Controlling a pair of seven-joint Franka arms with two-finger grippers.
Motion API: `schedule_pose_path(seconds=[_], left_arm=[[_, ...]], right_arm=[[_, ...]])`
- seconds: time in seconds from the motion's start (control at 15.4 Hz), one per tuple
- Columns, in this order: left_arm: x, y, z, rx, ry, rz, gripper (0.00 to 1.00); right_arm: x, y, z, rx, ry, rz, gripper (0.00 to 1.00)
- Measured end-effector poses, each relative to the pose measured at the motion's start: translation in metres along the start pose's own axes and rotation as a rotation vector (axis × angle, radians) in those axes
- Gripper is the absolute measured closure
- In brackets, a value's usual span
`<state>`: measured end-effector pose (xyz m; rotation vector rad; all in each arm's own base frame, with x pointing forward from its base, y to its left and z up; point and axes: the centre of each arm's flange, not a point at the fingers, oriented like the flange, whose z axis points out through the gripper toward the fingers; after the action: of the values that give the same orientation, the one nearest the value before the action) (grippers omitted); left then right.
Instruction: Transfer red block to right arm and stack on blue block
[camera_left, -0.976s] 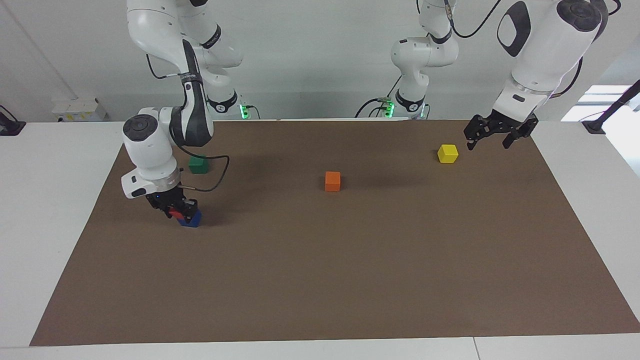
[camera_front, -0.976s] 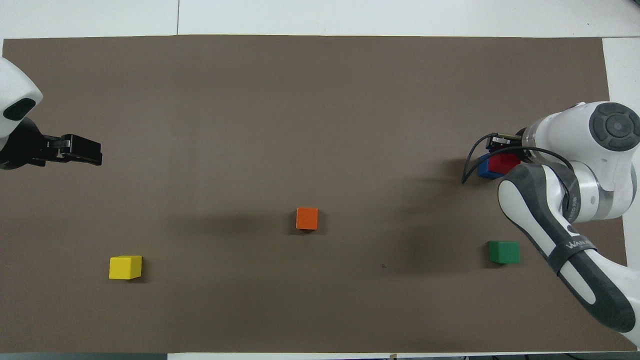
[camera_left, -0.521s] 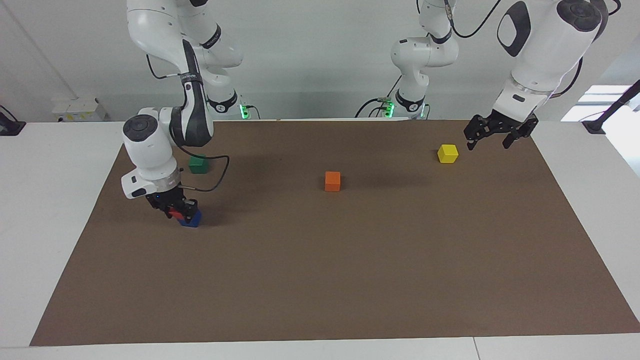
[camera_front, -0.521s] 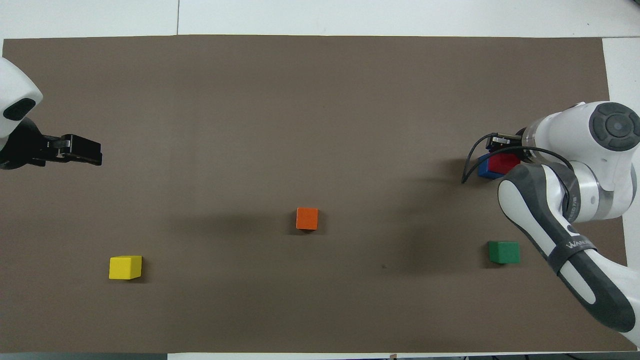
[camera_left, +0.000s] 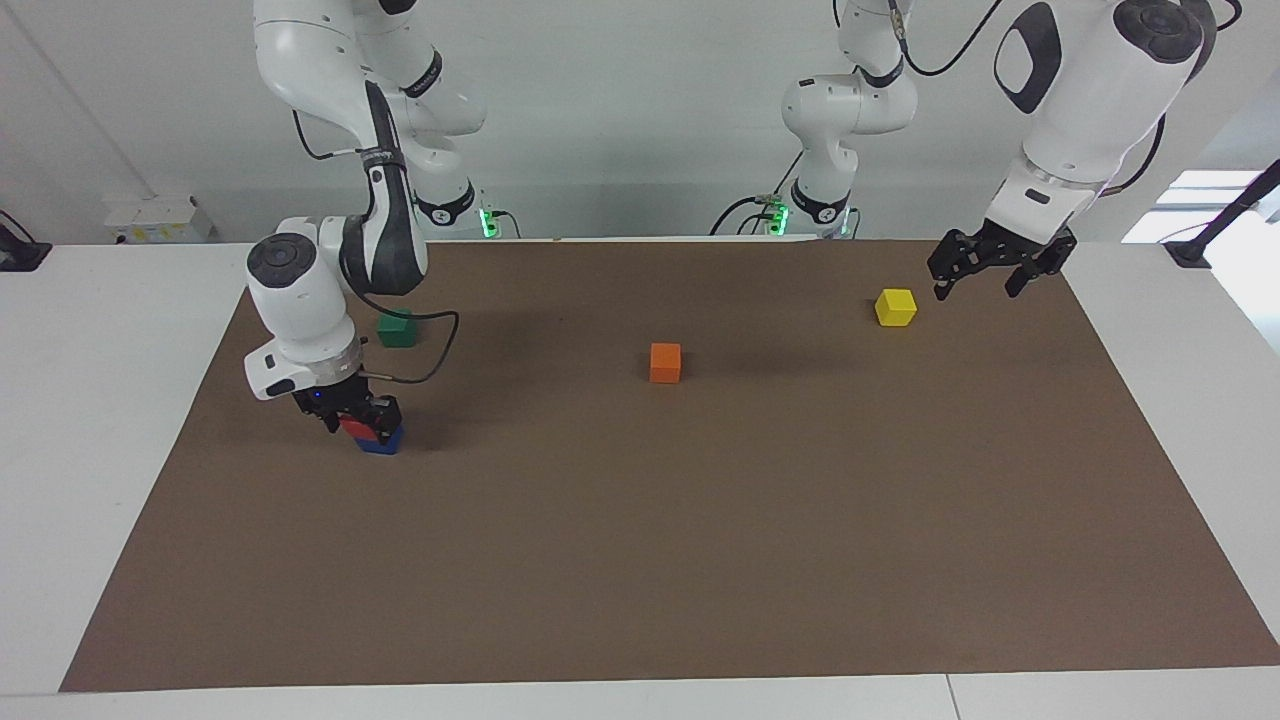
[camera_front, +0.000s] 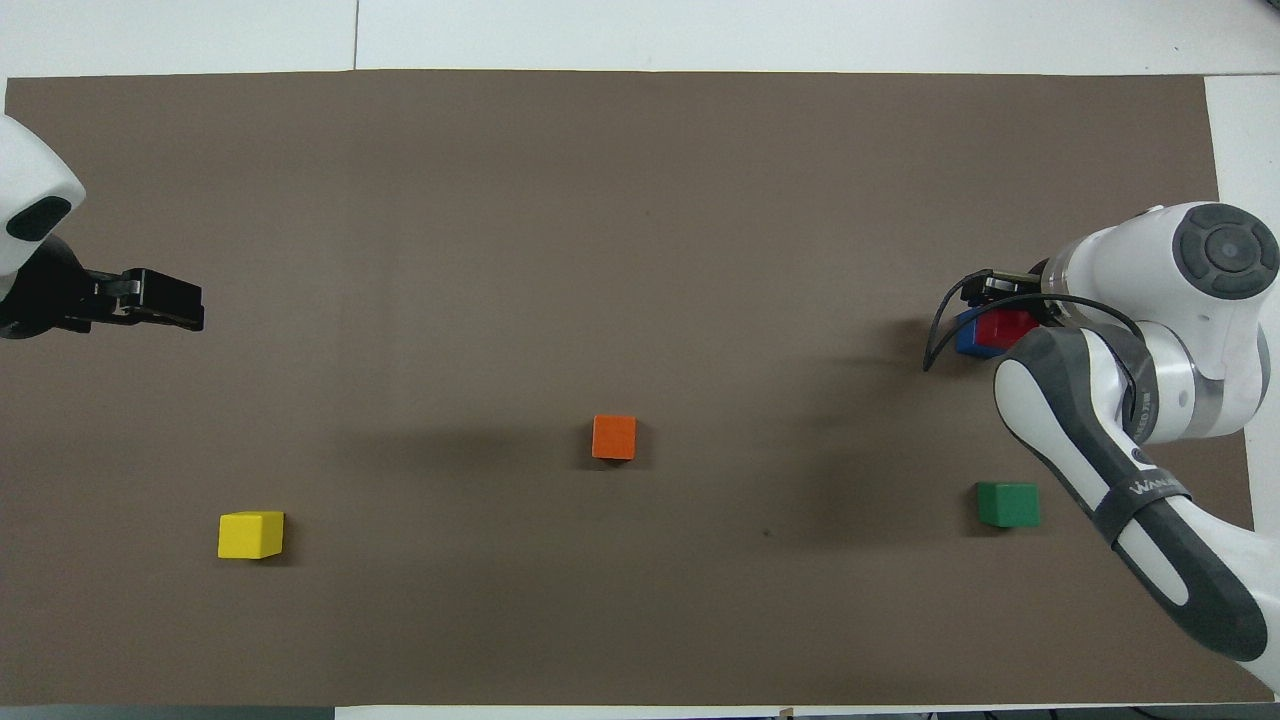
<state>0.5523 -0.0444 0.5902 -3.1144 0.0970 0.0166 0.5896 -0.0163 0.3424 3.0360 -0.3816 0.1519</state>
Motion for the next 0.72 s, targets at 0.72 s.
schedule_pose_path(seconds=[0.72], left_arm=[[0.0,0.0,0.0,0.0,0.0,0.0,0.0]], right_arm=[[0.018,-0.003,-0.066,-0.031,-0.074,-0.25,0.0]])
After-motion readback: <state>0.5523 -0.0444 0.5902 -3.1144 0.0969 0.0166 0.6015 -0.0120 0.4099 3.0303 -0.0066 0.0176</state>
